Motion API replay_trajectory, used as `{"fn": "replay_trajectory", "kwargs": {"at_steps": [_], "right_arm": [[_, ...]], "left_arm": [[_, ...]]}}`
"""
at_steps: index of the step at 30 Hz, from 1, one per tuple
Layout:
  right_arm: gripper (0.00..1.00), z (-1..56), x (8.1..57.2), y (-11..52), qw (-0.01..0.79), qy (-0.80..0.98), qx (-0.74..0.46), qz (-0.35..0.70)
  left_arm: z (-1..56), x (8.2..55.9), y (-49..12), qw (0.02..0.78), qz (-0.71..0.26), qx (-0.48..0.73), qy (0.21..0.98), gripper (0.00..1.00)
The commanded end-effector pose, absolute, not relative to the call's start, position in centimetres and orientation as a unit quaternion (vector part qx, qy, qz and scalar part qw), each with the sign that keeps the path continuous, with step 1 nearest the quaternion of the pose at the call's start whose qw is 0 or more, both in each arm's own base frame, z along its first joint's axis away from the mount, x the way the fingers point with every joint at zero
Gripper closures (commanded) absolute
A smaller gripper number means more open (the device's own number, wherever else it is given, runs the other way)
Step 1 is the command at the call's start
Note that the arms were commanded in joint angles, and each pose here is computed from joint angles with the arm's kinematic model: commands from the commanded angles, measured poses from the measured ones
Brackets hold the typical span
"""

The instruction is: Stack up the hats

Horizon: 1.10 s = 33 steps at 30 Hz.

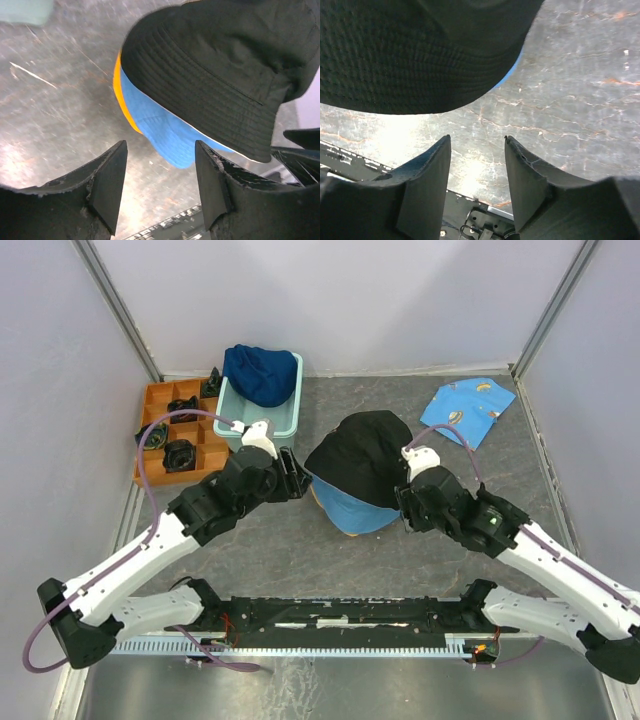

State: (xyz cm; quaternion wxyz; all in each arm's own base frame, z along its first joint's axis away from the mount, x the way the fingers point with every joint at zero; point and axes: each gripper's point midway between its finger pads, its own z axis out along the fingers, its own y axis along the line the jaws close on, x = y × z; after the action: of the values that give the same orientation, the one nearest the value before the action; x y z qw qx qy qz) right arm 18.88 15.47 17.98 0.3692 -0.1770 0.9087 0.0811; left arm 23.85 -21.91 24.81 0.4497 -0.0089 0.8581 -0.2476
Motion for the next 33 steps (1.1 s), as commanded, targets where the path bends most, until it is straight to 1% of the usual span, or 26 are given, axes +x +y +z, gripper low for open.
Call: {"fn": "replay_trajectory", "kwargs": {"at_steps": [1, 3, 7, 10, 14, 18, 21, 29, 33], "right_arm": [[0.44, 23.0, 20.2, 13.5, 0.44, 0.888, -0.115, 0.063], [0.43, 24.1, 20.5, 12.9, 0.455, 0.883, -0.103, 0.054], [0.43, 25.3, 20.8, 12.5, 0.471, 0.875, -0.094, 0.052], [0.46, 25.5, 21.1, 12.6, 0.479, 0.871, -0.093, 0.052], [0.48, 25.8, 21.7, 12.8, 0.491, 0.865, -0.09, 0.051], [0.47, 26.5, 22.3, 13.0, 0.501, 0.86, -0.087, 0.046], [0.47, 27.3, 22.8, 13.1, 0.513, 0.853, -0.081, 0.049], [0.48, 28.9, 23.2, 12.8, 0.531, 0.843, -0.076, 0.049], [0.48, 28.7, 23.1, 12.7, 0.529, 0.844, -0.075, 0.048]], "left_arm": [[26.6, 22.6, -24.0, 0.385, -0.335, -0.097, 0.855, 0.32], [27.2, 22.2, -24.3, 0.369, -0.357, -0.124, 0.849, 0.29], [27.7, 20.9, -24.3, 0.33, -0.418, -0.201, 0.823, 0.29], [28.1, 19.7, -24.1, 0.304, -0.459, -0.253, 0.795, 0.3], [29.2, 18.5, -24.5, 0.283, -0.498, -0.304, 0.762, 0.31], [30.8, 18.0, -27.5, 0.297, -0.504, -0.283, 0.76, 0.31], [30.8, 18.0, -29.6, 0.303, -0.49, -0.271, 0.771, 0.31], [30.9, 19.5, -28.8, 0.347, -0.483, -0.308, 0.742, 0.31], [30.8, 20.0, -29.4, 0.353, -0.485, -0.308, 0.738, 0.31]]}}
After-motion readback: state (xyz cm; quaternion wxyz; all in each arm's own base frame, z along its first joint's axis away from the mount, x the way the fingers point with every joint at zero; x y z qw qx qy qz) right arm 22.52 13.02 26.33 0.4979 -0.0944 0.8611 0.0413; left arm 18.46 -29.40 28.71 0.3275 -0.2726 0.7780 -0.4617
